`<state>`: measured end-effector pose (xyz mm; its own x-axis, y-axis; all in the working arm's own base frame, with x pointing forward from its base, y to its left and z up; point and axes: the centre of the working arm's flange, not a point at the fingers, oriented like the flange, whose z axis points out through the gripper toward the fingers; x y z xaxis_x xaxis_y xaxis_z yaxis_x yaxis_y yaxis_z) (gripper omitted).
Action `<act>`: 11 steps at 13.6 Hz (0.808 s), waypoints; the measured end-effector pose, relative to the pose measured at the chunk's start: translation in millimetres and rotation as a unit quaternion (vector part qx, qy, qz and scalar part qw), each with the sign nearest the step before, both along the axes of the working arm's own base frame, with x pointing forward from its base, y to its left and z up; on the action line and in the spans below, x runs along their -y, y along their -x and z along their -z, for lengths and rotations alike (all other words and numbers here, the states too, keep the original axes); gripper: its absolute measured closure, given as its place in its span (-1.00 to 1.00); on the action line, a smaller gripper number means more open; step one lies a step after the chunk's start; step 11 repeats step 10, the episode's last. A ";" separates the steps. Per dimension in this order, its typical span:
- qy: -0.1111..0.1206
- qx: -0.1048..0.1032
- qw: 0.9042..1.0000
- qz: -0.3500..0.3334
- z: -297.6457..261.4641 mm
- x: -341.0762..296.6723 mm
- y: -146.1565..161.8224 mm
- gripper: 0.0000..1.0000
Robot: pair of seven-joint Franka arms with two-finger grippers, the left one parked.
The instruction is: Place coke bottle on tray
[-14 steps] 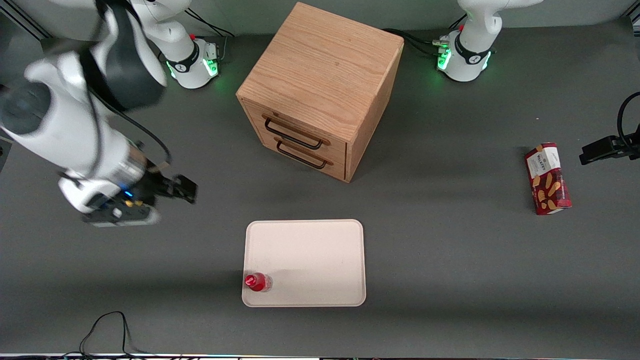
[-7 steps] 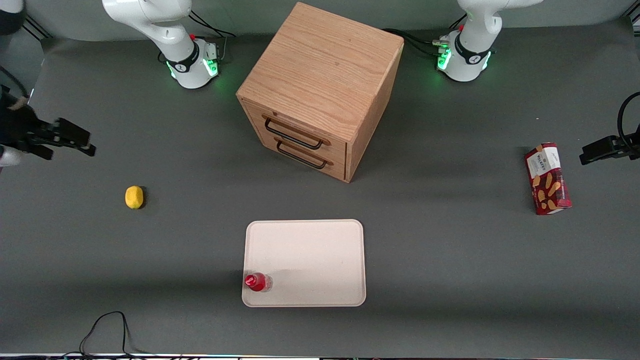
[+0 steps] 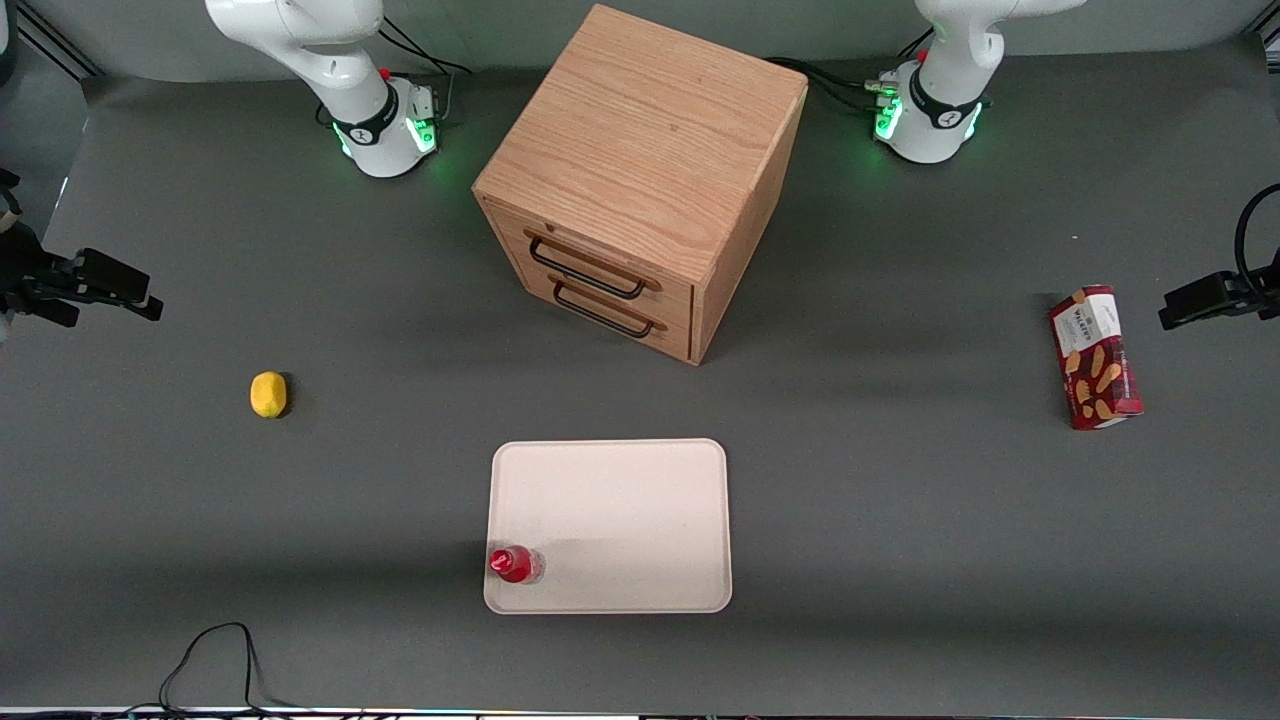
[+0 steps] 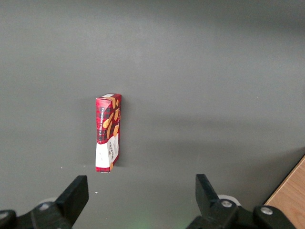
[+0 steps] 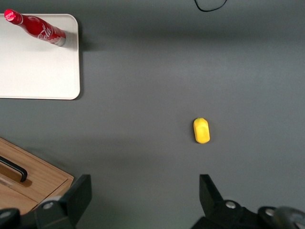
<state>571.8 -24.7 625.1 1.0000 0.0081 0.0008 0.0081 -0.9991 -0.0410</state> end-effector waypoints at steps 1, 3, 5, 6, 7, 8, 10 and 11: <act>0.000 0.000 1.000 0.003 0.1 2.8 0.1 -1.00; 0.002 0.000 1.000 0.009 -0.2 8.9 0.4 -1.00; 0.003 0.000 1.000 0.013 -0.6 13.0 0.8 -1.00; 0.003 0.001 1.000 0.014 -0.9 14.8 1.0 -1.00; 0.003 0.001 1.000 0.016 -1.2 16.7 1.3 -1.00; 0.002 0.001 1.000 0.017 -1.6 17.9 1.6 -1.00; 0.002 0.001 1.000 0.016 -1.8 17.1 1.7 -1.00; 0.002 0.001 1.000 0.016 -1.8 17.1 1.7 -1.00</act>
